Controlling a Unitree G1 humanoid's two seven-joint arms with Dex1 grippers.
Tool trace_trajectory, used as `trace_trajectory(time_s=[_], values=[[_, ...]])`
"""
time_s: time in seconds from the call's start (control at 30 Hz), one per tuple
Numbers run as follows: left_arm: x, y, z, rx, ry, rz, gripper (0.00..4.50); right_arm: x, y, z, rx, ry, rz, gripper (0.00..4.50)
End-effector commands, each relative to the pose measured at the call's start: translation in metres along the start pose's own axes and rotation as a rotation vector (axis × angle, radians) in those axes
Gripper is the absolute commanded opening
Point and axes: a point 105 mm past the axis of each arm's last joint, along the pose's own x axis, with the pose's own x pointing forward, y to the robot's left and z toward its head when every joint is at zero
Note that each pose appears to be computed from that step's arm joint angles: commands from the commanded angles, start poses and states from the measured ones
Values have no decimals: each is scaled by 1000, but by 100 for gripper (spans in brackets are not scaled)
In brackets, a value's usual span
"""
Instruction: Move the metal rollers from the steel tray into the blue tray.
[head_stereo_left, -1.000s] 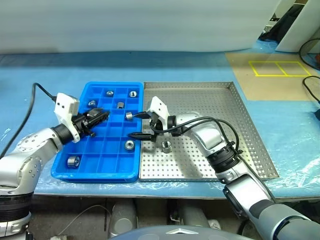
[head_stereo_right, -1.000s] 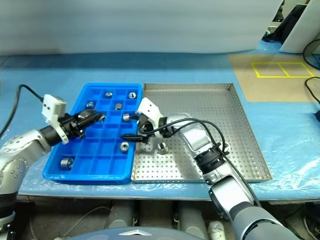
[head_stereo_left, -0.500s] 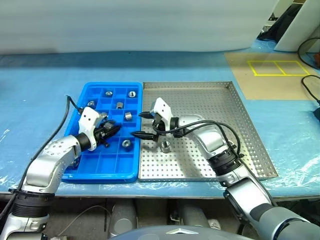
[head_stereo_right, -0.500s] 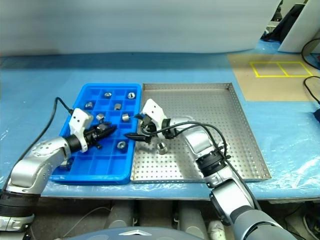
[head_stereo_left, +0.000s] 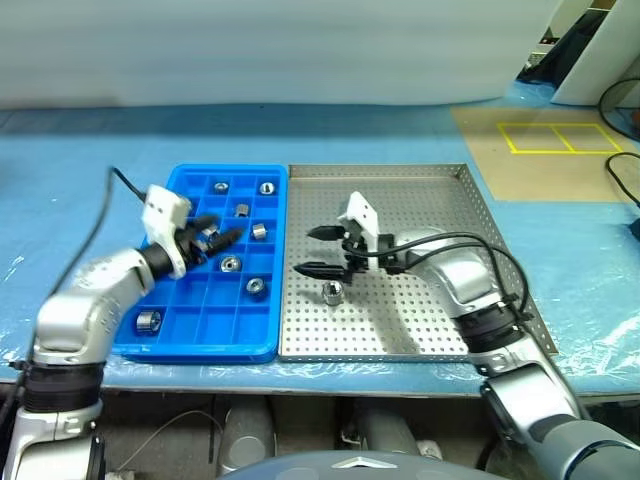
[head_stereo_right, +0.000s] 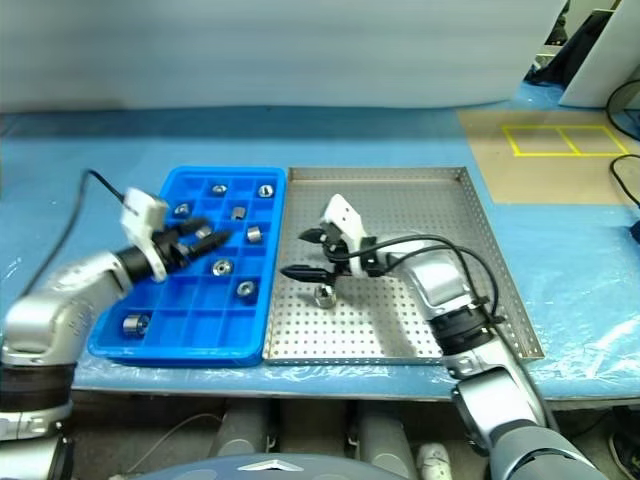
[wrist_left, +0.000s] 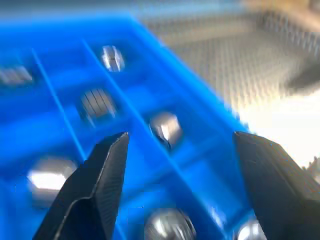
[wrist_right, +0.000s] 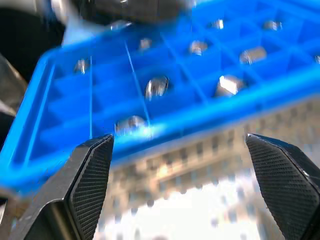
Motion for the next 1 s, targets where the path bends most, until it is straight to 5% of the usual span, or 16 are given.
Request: trace_trajectory(time_s=[0.03, 0.37, 0.43, 0.57, 0.67, 0.9, 1.0], values=[[-9, 0, 21, 31, -48, -20, 357, -3, 5, -11, -45, 62, 18, 440], [-24, -5, 31, 23, -62, -48, 357, 8, 18, -64, -4, 222, 68, 440], [-28, -2, 33, 31, -69, -27, 359, 8, 16, -62, -23, 217, 62, 400], [-35, 5, 40, 47, -94, 14, 359, 12, 6, -34, -30, 96, 29, 276], [-44, 8, 44, 63, -106, 51, 359, 16, -4, 21, -37, -112, 27, 175], [-66, 11, 48, 77, -126, 139, 359, 38, 9, 97, -71, -337, 144, 175], [-79, 16, 48, 93, -130, 211, 359, 68, 31, 109, -130, -324, 242, 175]])
